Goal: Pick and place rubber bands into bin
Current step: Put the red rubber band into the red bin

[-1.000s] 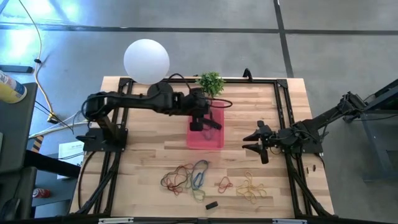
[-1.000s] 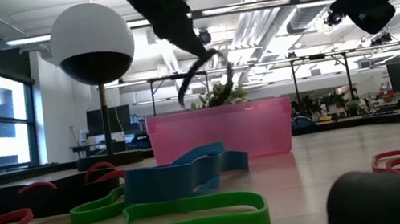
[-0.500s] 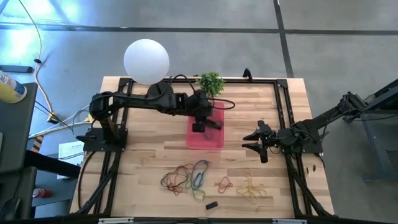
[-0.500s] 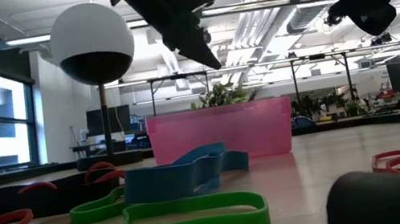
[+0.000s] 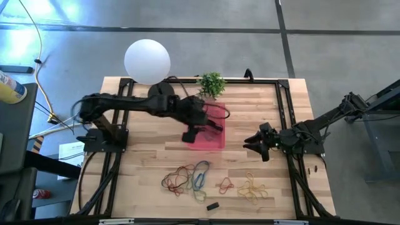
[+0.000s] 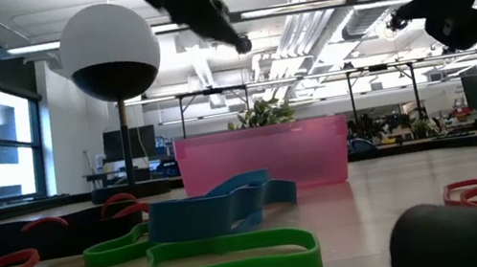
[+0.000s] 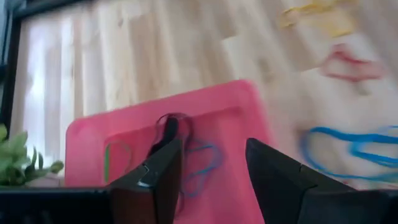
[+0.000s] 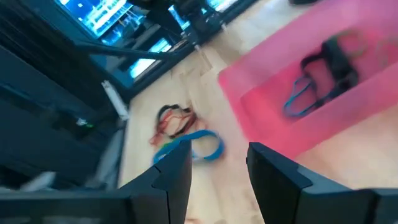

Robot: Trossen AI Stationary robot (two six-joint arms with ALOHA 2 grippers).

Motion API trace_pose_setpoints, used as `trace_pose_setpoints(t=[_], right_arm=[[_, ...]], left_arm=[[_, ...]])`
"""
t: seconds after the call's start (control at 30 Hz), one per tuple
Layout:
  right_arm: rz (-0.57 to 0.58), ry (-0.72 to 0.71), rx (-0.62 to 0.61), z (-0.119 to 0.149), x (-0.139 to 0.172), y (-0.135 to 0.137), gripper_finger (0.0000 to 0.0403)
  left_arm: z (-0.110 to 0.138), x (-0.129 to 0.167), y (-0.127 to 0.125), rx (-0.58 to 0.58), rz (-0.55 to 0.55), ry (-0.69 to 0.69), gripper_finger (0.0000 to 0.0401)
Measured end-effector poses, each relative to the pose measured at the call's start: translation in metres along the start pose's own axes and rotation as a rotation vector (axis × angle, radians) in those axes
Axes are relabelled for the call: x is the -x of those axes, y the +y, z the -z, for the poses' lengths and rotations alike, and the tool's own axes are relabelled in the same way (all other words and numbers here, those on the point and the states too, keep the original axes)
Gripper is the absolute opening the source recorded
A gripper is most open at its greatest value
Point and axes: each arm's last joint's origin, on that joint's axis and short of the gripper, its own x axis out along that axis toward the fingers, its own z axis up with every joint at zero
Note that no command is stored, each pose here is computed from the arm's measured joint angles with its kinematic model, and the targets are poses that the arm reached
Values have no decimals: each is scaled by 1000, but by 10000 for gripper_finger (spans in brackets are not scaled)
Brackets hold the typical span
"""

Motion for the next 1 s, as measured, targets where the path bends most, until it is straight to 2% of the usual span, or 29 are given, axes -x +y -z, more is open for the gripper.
trace_pose_setpoints(t=[0.2,0.37,0.63,0.83,0.9,1.0], right_arm=[[-110,135,-104,4,0,3,145],[-93,114,-106,2,0,2,145],[-62,122,-55,5,-6,0,145],[-13,150,-35,11,-15,-2,145],[-31,158,-31,13,-20,0,145],[-116,190,18,17,-27,6,145]], left_arm=[[-15,54,-54,-104,41,-73,166],[-17,82,-105,-152,60,-78,166],[9,90,-173,-182,74,100,166],[36,76,-198,-111,87,188,166],[41,69,-205,-102,100,163,166],[46,61,-211,-98,130,136,166]])
